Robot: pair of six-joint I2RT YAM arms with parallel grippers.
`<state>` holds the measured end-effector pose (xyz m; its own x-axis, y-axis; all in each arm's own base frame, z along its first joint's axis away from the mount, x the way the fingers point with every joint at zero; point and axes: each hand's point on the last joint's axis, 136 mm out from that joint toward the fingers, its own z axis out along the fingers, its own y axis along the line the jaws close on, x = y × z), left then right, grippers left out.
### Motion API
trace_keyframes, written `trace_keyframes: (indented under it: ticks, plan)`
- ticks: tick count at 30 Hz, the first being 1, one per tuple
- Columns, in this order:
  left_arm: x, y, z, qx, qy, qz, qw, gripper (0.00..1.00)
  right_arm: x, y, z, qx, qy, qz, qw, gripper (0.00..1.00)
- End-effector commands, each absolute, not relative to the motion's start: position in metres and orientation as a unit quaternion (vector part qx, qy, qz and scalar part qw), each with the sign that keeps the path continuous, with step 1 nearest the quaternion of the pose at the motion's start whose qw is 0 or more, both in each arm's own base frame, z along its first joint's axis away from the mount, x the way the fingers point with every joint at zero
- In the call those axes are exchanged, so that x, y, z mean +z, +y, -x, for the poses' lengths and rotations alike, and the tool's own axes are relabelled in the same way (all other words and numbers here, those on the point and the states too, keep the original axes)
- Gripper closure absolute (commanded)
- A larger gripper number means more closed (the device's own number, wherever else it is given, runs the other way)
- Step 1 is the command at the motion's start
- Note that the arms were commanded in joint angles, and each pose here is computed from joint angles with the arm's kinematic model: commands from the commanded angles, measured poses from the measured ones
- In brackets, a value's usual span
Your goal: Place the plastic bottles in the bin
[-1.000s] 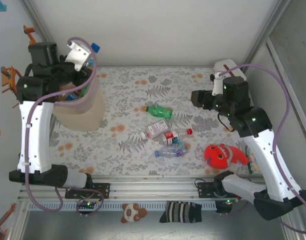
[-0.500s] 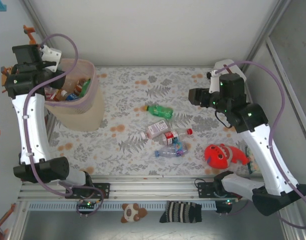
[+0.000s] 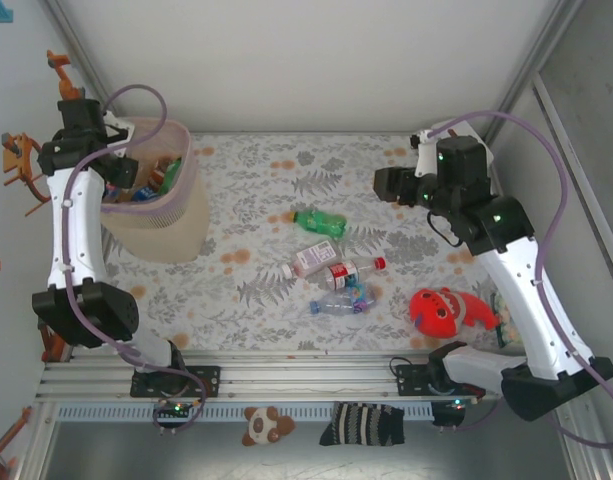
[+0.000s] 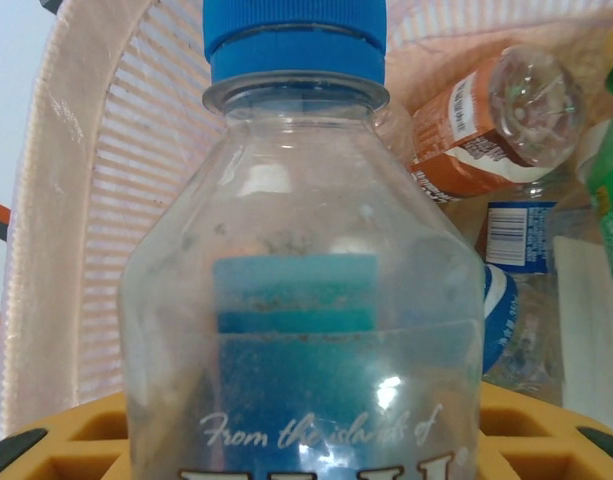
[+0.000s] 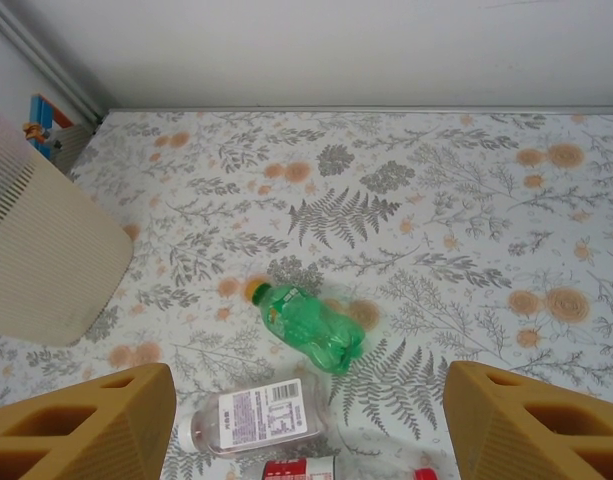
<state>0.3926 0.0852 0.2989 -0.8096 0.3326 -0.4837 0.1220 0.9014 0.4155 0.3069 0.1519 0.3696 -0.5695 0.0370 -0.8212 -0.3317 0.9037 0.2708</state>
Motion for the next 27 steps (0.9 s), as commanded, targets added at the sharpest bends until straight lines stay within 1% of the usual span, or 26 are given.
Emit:
trace_keyframes:
  ticks: [1,8,11,15,17,20,23,27]
  plan:
    - [0.286,0.099,-0.401,0.211,0.934,-0.116,0.262,0.5,0.384,0.154,-0.307,0.208,0.855,0.091,0.466,0.3]
    - [0.251,0.124,-0.406,0.224,0.947,-0.097,0.211,0.49,0.389,0.157,-0.312,0.211,0.855,0.093,0.464,0.3]
    - [0.236,0.127,-0.409,0.211,0.952,-0.098,0.2,0.49,0.388,0.158,-0.313,0.211,0.857,0.093,0.462,0.3]
    - [0.215,0.124,-0.413,0.186,0.959,-0.102,0.185,0.45,0.385,0.158,-0.314,0.209,0.858,0.092,0.459,0.3]
    - [0.21,0.121,-0.415,0.175,0.962,-0.101,0.182,0.41,0.385,0.158,-0.314,0.21,0.858,0.09,0.461,0.31]
    - [0.215,0.116,-0.414,0.164,0.962,-0.099,0.193,0.33,0.385,0.157,-0.313,0.211,0.857,0.087,0.462,0.31]
    - [0.229,0.109,-0.413,0.152,0.96,-0.095,0.217,0.26,0.387,0.156,-0.312,0.21,0.856,0.086,0.465,0.31]
    - [0.252,0.098,-0.408,0.133,0.953,-0.093,0.255,0.19,0.39,0.156,-0.31,0.214,0.853,0.087,0.469,0.31]
